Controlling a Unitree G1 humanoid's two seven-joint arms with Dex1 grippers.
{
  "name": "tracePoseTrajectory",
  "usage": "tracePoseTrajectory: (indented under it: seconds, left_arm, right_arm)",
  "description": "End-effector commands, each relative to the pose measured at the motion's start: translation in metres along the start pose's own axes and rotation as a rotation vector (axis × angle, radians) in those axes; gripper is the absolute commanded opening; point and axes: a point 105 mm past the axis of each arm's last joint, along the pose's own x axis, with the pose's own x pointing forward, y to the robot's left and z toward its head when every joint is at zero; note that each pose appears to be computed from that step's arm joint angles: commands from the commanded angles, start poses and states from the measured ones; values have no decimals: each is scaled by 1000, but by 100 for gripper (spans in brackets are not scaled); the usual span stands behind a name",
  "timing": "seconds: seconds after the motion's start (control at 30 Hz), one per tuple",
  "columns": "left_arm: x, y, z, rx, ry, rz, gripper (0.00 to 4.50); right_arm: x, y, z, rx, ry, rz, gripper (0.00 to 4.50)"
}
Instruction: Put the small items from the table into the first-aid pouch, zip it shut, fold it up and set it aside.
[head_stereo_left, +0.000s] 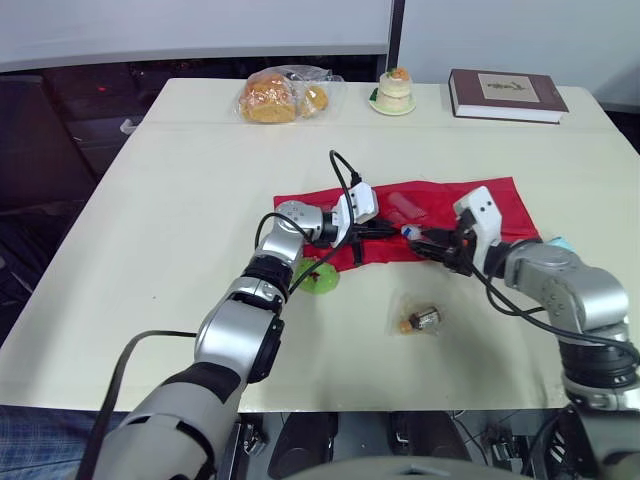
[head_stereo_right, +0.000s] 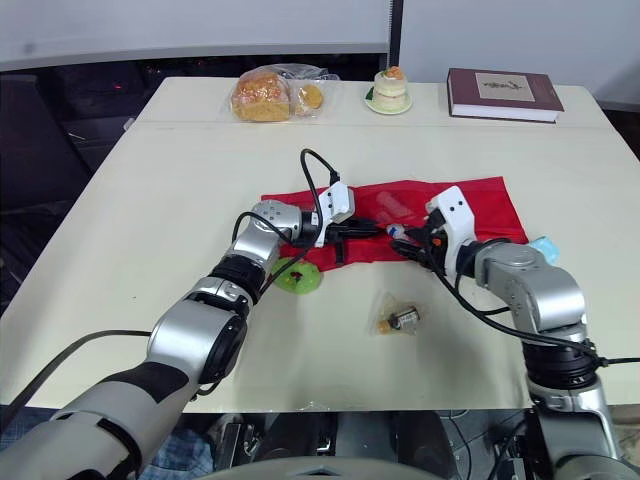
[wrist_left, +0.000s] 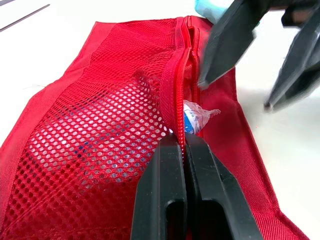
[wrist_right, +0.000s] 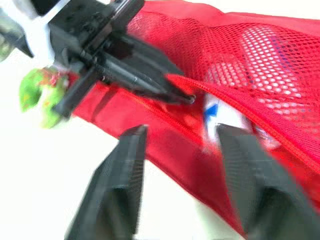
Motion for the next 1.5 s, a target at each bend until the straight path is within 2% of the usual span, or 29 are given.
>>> tracePoseTrajectory:
  seconds: [0.03, 0.07, 0.37, 0.5, 0.67, 0.97, 1.13, 1.2, 1.27, 1.37, 1.43, 1.5]
  left_arm:
    - [2, 6, 13, 30, -25, 4, 0]
    - [2, 5, 14, 30, -25, 4, 0]
    - [4, 3, 14, 34, -26, -11, 0]
    - [4, 2, 13, 36, -26, -16, 0]
    - [5, -2, 12, 37, -26, -30, 0]
    - [6, -3, 11, 37, -26, -38, 0]
    - [0, 2, 9, 36, -16, -5, 0]
    - [-1, 4, 9, 34, -16, 2, 0]
    - [-2, 4, 9, 34, -18, -2, 0]
    - [-2, 3, 10, 36, -22, -3, 0]
    - [-2, 3, 10, 39, -24, -5, 0]
    - [-2, 3, 11, 41, -26, -7, 0]
  right_arm:
    - [1, -4, 1, -135, 5, -12, 39]
    - [2, -5, -1, -154, 14, -18, 7]
    - [35, 0, -1, -208, -1, -12, 7]
    - [49, -10, 7, -199, -45, -88, 7]
    - [55, -36, 19, -195, -109, -230, 7]
    - [59, -30, 25, -195, -178, -219, 7]
    - [27, -1, 22, -269, -205, -21, 7]
    - [2, 13, 33, -304, -316, 70, 7]
    - [-21, 14, 35, -340, -348, 89, 7]
    - [-50, 9, 30, -351, -318, 117, 7]
    - [-83, 3, 31, -307, -334, 131, 58]
    - [-116, -1, 27, -293, -315, 140, 129]
